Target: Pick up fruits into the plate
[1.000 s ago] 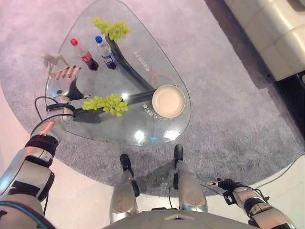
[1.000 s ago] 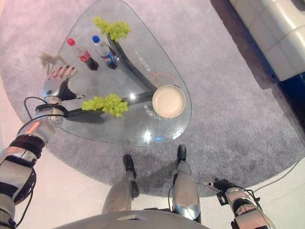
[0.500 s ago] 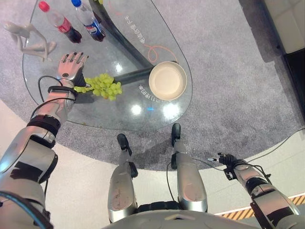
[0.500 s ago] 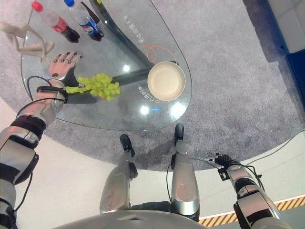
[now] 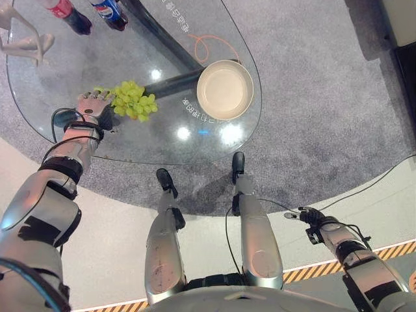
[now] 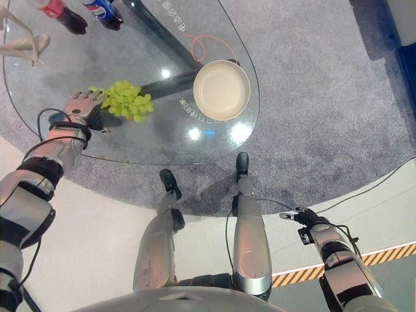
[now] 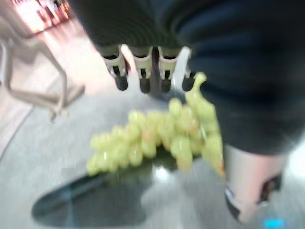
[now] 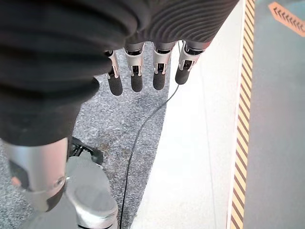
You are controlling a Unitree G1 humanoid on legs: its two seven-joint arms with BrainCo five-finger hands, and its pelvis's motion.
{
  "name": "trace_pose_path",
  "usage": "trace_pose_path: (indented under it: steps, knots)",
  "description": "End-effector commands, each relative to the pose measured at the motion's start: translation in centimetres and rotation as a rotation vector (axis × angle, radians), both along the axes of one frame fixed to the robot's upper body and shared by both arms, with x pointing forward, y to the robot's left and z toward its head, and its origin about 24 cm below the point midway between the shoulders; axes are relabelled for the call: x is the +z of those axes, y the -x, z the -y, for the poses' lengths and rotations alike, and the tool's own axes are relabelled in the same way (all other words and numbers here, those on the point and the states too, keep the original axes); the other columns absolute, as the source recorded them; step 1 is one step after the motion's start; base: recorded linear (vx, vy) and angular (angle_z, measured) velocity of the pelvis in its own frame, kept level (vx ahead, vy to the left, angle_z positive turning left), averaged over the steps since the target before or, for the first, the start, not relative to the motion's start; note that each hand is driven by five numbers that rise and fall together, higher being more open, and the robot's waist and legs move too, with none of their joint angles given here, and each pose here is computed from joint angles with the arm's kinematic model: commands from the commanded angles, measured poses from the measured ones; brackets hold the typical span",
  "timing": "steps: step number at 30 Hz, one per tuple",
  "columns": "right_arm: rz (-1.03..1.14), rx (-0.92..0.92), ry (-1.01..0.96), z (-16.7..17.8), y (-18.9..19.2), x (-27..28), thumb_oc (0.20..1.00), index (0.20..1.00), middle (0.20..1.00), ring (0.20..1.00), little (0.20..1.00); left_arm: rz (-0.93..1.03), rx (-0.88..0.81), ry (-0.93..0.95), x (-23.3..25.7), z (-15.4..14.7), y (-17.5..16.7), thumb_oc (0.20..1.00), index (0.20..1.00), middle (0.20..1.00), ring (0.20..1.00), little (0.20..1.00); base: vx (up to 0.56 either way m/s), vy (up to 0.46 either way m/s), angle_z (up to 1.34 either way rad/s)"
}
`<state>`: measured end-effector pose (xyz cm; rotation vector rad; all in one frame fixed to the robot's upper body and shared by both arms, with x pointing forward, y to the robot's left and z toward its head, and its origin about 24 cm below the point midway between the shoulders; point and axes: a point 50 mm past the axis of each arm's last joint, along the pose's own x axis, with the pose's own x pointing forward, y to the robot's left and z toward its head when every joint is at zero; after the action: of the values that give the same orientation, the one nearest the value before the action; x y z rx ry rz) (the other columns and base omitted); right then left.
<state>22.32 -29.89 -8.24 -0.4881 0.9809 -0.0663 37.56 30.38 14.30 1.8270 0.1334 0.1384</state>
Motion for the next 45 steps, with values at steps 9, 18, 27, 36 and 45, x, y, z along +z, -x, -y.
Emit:
trace_pose_path:
  steps: [9,18,27,36,45]
  knots:
    - [0.075,-0.003,0.015,0.8,-0.2,1.0,1.000,1.000,1.000,1.000,1.000,0.300,0.313,-0.022,3.3,-5.1,1.7,1.000,1.000,1.000,1.000,1.000,0.00,-0.024,0.02]
    - [-0.002,0.024,-0.042,-0.9,2.5,-1.7,1.000,1.000,1.000,1.000,1.000,0.735,0.356,0.096,7.4,-5.7,2.4,1.000,1.000,1.000,1.000,1.000,0.00,-0.067,0.03]
    - [0.012,0.047,-0.050,-1.5,2.2,-1.8,1.000,1.000,1.000,1.000,1.000,0.881,0.278,0.129,9.0,-4.6,2.0,1.000,1.000,1.000,1.000,1.000,0.00,-0.003,0.00]
    - [0.059,0.035,-0.046,-1.6,1.1,-1.0,1.000,1.000,1.000,1.000,1.000,0.843,0.181,0.066,10.4,-2.9,0.9,1.000,1.000,1.000,1.000,1.000,0.00,0.000,0.00]
    - [0.103,0.017,-0.005,-0.3,0.6,-0.1,1.000,1.000,1.000,1.000,1.000,0.542,0.158,-0.023,9.4,-2.1,-0.5,1.000,1.000,1.000,1.000,1.000,0.03,0.043,-0.01]
